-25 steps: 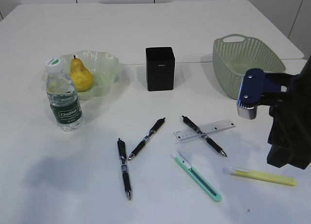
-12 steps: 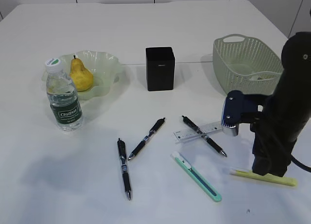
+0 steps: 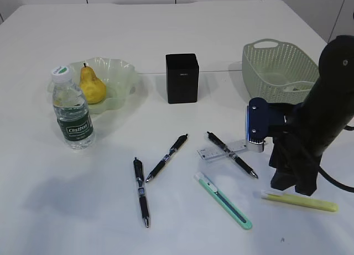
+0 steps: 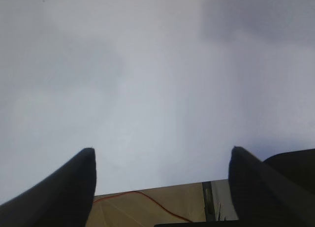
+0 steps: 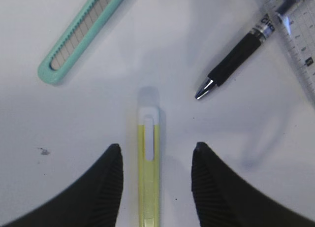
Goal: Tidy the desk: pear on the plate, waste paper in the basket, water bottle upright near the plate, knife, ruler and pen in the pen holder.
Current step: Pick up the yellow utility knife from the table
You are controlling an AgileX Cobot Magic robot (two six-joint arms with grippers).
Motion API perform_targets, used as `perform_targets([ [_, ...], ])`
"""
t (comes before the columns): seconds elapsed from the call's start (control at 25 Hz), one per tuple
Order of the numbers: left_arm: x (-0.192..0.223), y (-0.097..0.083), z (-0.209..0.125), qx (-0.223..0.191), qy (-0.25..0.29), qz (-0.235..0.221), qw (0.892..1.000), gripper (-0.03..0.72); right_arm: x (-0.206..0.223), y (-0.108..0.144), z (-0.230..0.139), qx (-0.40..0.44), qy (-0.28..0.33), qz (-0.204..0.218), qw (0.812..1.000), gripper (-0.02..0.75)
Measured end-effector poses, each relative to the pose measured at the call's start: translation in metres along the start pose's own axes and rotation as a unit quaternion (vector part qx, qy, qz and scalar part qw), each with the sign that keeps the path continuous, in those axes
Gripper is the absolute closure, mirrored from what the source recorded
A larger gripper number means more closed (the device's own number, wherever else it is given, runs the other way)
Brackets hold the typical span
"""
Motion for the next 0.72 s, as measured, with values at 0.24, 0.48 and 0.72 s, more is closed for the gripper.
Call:
perform_targets([
  [0.24, 0.000, 0.000, 0.000, 0.000, 0.000, 0.000, 1.000, 0.095, 0.003, 0.002, -0.001, -0.010, 0.002, 0.005, 1.000, 0.368],
  [0.48, 0.000, 0.000, 0.000, 0.000, 0.000, 0.000, 1.000, 0.095, 0.010, 0.006, -0.006, -0.010, 0.008, 0.011, 1.000, 0.368],
  [0.72, 0.000, 0.000, 0.000, 0.000, 0.000, 0.000, 1.000, 0.095, 0.018, 0.009, -0.012, -0.007, 0.008, 0.007, 1.000, 0.368],
])
Point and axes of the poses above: a point on each arm's last joint axis where the gripper is mounted, x pointing out along that axis toward the gripper, y along the wrist's bending axis when the last joint is at zero, z = x × y, the point moved 9 cm from there along x, pointing out along that axis toward the gripper, and after that the axes turned 13 degrees about x, right-handed, at the moved point
